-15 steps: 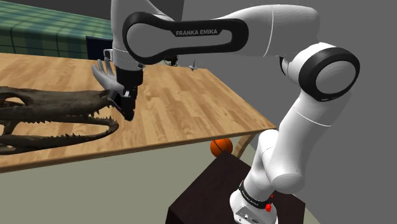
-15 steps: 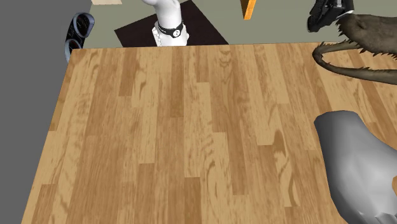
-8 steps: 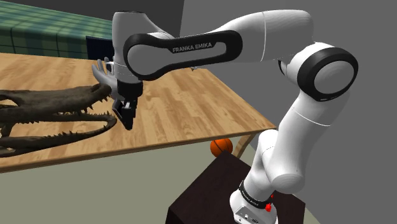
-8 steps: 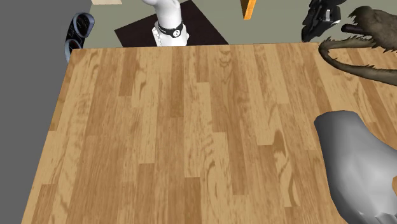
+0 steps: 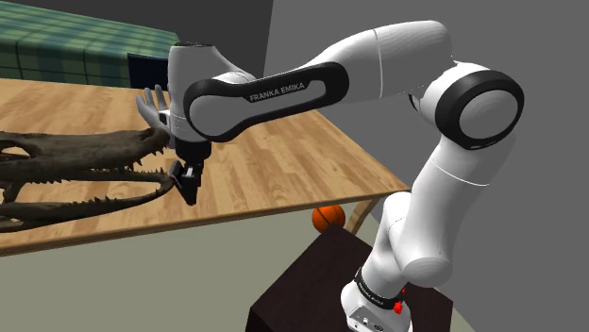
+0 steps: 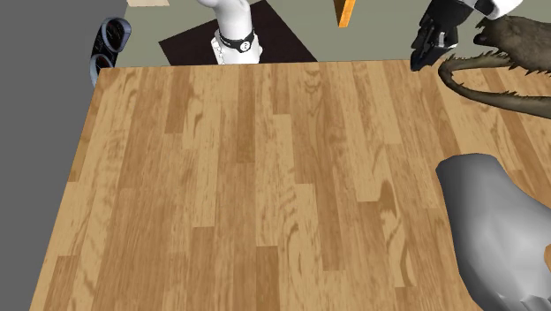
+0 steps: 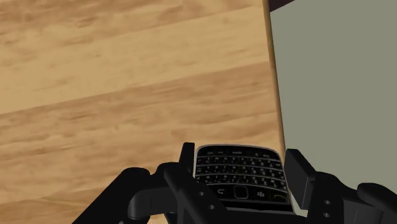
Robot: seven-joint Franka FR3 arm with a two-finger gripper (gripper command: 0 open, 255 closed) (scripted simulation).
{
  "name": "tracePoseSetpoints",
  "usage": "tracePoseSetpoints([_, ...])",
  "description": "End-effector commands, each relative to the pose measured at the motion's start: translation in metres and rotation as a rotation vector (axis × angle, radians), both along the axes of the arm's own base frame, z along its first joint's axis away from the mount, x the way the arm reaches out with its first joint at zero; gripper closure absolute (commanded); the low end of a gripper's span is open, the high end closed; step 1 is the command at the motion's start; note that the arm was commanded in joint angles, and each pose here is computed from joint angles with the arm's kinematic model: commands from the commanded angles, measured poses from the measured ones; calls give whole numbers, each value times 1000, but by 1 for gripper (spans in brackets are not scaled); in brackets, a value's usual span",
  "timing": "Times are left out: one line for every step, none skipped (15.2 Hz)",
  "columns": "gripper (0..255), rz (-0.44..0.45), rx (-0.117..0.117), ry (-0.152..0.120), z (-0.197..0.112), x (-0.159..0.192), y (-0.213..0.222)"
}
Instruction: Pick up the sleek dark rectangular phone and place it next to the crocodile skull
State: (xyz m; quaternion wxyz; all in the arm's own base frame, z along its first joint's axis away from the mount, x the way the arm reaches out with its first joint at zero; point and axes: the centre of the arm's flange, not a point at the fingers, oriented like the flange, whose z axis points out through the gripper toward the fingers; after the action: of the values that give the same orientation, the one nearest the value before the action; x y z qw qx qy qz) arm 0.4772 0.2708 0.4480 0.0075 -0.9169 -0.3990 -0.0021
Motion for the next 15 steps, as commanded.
tracePoseSetpoints([255, 0, 0, -1, -11, 0, 0])
tracePoseSetpoints([255, 0, 0, -1, -17, 0, 0])
tracePoseSetpoints([255, 0, 0, -1, -22, 0, 0])
tracePoseSetpoints([255, 0, 0, -1, -26, 0, 0])
tracePoseSetpoints([255, 0, 0, -1, -26, 0, 0])
tracePoseSetpoints([255, 0, 0, -1, -26, 0, 0])
tracePoseSetpoints([255, 0, 0, -1, -26, 0, 0])
tracePoseSetpoints([255, 0, 0, -1, -26, 0, 0])
tracePoseSetpoints([255, 0, 0, -1, -26, 0, 0])
tracePoseSetpoints([255, 0, 0, -1, -26, 0, 0])
tracePoseSetpoints([255, 0, 0, -1, -26, 0, 0])
tracePoseSetpoints([0, 0, 0, -1, -27, -1, 1])
tracePoseSetpoints([0, 0, 0, -1, -26, -1, 1])
tracePoseSetpoints([0, 0, 0, 0, -26, 0, 1])
tracePoseSetpoints([0, 0, 0, 0, -26, 0, 1])
